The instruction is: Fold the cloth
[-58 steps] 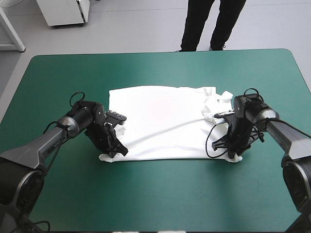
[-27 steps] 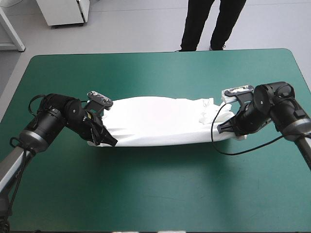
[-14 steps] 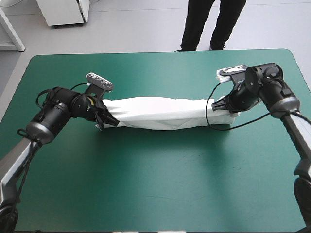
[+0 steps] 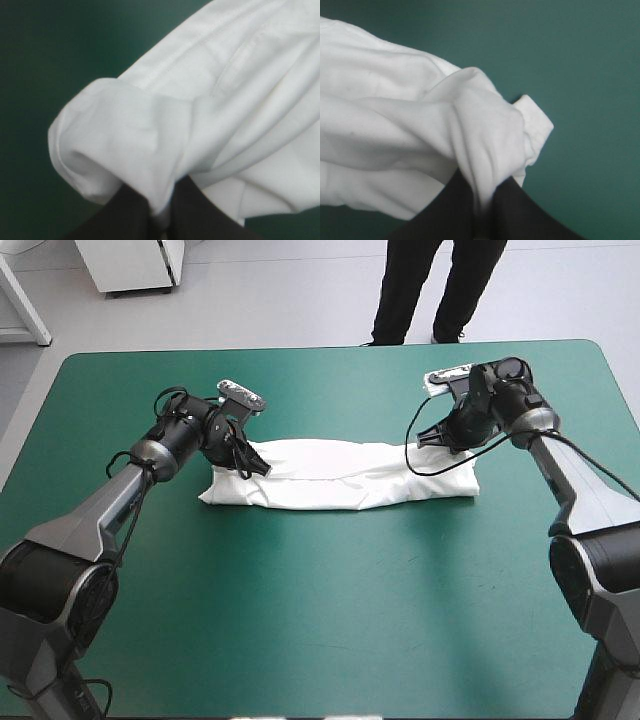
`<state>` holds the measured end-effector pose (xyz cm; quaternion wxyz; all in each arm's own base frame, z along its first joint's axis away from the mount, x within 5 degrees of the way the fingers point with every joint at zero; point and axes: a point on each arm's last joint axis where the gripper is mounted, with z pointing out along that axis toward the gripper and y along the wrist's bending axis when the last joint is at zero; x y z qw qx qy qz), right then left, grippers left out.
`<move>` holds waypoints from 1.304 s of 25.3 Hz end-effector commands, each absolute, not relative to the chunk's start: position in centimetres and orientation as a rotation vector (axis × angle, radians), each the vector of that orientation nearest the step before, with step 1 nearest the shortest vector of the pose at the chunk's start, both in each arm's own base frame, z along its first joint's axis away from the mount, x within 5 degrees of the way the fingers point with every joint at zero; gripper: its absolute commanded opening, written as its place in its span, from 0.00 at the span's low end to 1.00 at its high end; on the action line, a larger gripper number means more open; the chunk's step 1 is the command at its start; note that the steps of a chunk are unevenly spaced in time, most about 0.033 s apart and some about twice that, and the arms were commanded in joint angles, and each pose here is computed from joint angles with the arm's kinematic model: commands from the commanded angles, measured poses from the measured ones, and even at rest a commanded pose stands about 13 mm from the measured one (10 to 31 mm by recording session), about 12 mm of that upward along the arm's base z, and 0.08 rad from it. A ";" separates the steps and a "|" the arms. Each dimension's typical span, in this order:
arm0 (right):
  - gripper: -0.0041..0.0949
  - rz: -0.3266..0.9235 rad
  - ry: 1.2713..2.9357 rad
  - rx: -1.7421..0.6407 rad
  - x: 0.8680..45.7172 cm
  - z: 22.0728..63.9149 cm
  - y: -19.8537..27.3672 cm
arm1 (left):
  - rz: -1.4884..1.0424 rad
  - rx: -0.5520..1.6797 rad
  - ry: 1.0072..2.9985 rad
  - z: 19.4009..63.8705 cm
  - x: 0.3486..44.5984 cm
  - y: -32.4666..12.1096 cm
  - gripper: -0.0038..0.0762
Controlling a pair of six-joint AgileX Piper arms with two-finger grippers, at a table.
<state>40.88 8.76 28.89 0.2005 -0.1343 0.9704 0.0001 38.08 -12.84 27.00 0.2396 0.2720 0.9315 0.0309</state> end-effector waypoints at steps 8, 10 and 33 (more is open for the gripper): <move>0.03 -0.016 2.628 -0.383 42.4 29.0 8.9 | 0.095 0.724 2.497 27.2 39.2 -13.1 0.02; 0.04 -0.016 2.621 -0.389 42.4 29.2 8.9 | 0.089 0.679 2.507 27.6 39.4 -12.7 0.02; 0.64 -0.044 2.415 -0.316 29.1 43.8 4.3 | -0.649 0.717 2.404 40.8 32.1 -14.3 0.41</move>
